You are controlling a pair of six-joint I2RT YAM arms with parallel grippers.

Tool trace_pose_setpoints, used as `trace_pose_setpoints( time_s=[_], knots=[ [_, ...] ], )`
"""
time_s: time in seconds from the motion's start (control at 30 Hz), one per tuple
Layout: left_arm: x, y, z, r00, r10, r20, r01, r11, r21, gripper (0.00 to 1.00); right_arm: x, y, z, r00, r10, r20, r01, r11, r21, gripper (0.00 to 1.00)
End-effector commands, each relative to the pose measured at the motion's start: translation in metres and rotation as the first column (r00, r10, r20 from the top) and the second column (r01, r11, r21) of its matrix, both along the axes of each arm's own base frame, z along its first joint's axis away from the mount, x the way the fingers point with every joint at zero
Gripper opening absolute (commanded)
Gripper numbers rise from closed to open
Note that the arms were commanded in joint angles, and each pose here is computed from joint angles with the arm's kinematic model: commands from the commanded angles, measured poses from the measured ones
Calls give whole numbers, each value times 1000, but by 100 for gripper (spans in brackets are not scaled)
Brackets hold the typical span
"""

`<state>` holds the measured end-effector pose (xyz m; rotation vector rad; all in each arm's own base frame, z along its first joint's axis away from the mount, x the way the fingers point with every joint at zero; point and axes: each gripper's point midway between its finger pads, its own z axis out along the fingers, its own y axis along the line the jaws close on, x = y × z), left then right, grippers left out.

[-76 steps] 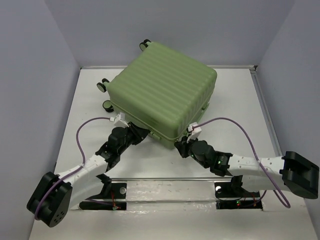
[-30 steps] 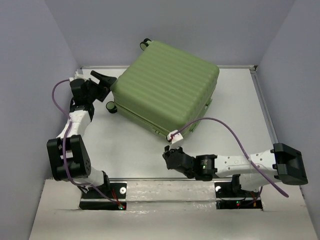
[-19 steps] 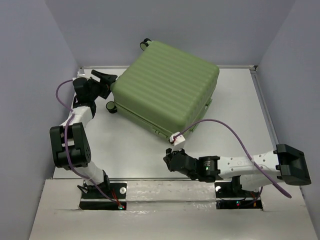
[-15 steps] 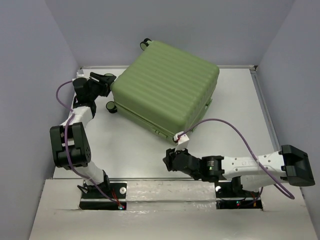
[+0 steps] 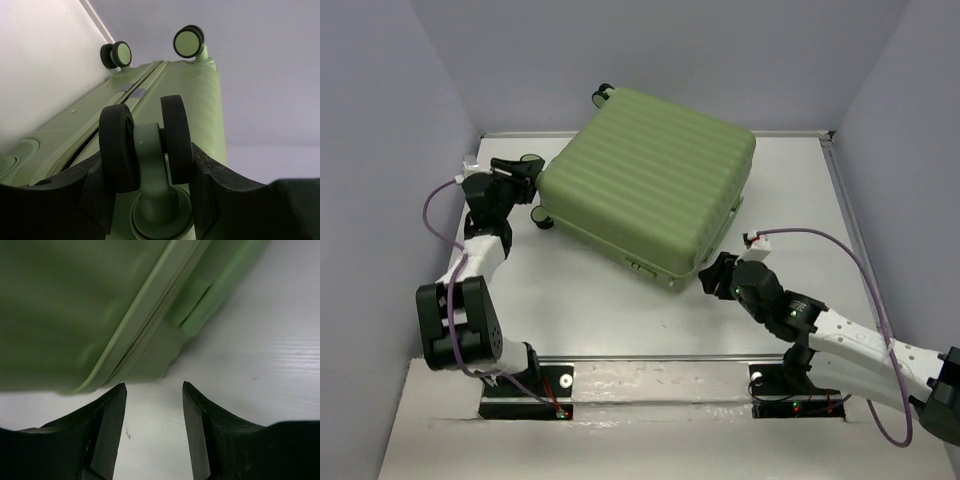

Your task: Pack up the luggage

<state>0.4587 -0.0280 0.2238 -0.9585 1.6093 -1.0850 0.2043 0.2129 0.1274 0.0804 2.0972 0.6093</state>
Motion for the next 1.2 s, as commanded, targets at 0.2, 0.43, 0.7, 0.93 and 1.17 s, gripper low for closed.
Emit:
trace_pose_setpoints(
  time_s=[0.2, 0.43, 0.7, 0.93, 1.17],
  knots=[
    [-102, -16, 15, 977, -2, 215, -35, 985, 168, 6, 85, 6, 60, 980, 67, 188, -84, 993, 84, 47],
    [-166, -34, -20, 981, -35, 191, -4, 979, 201, 6, 151, 14, 128, 922, 216, 320, -277, 948, 158, 46],
    [-192, -33, 27, 953, -16, 302, -55, 973, 226, 6, 156, -18, 136, 956, 178, 233, -195, 980, 50, 56],
    [-168, -31, 36, 965, -32, 262, -46, 957, 285, 6, 91, -70, 80, 996, 1, 91, -3, 1000, 24, 15],
    [-162, -33, 36, 967, -42, 252, -29, 962, 271, 6, 41, -34, 49, 961, 238, 140, -255, 960, 116, 12]
  ],
)
